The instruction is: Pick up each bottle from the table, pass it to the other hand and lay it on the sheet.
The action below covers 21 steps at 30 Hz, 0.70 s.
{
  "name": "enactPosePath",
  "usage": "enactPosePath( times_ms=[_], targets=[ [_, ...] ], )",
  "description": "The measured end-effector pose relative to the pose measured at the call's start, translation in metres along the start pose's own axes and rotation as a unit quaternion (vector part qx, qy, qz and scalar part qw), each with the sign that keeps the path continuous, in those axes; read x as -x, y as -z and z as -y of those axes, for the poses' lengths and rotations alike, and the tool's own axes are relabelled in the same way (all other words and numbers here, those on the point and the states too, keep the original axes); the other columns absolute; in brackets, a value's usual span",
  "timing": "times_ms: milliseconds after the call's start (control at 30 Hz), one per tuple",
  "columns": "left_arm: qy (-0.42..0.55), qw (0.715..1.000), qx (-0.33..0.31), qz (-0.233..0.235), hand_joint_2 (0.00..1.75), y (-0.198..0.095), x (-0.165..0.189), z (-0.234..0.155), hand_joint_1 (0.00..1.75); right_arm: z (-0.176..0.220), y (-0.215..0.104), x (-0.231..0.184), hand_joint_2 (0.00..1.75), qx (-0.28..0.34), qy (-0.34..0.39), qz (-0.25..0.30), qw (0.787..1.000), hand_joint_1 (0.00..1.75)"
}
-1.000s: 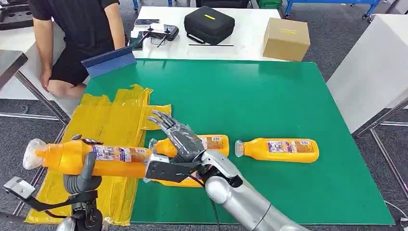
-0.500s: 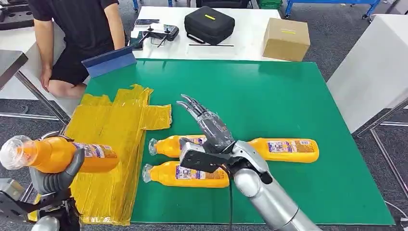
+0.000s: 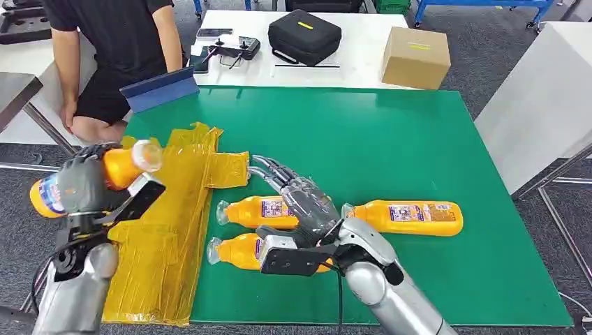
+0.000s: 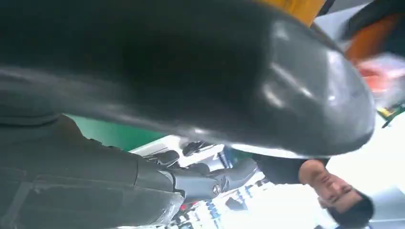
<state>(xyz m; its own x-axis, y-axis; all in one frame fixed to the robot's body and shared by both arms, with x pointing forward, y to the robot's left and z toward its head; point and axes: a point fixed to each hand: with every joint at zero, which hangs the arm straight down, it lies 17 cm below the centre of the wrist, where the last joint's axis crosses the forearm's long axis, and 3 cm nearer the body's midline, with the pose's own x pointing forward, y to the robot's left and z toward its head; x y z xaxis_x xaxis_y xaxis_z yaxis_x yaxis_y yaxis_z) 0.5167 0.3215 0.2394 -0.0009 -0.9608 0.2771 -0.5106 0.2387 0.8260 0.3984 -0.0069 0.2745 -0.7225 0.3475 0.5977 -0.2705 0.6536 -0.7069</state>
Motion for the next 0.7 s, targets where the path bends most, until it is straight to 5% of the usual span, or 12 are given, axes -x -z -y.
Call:
enactPosePath(
  times_ms=[267, 667, 700],
  targets=[
    [0.135, 0.987, 0.069, 0.045, 1.75, 0.037, -0.025, 0.07, 1.75, -0.003, 0.015, -0.021, 0.0, -0.011, 0.0, 0.025, 1.0, 0.0],
    [0.214, 0.967, 0.131, 0.05, 1.75, 0.051, -0.039, 0.105, 1.75, -0.015, 0.021, -0.033, 0.0, -0.036, 0.0, 0.049, 0.998, 0.0],
    [0.218, 0.965, 0.134, 0.051, 1.75, 0.052, -0.039, 0.106, 0.0, -0.017, 0.021, -0.034, 0.0, -0.037, 0.0, 0.05, 0.998, 0.0]
  ],
)
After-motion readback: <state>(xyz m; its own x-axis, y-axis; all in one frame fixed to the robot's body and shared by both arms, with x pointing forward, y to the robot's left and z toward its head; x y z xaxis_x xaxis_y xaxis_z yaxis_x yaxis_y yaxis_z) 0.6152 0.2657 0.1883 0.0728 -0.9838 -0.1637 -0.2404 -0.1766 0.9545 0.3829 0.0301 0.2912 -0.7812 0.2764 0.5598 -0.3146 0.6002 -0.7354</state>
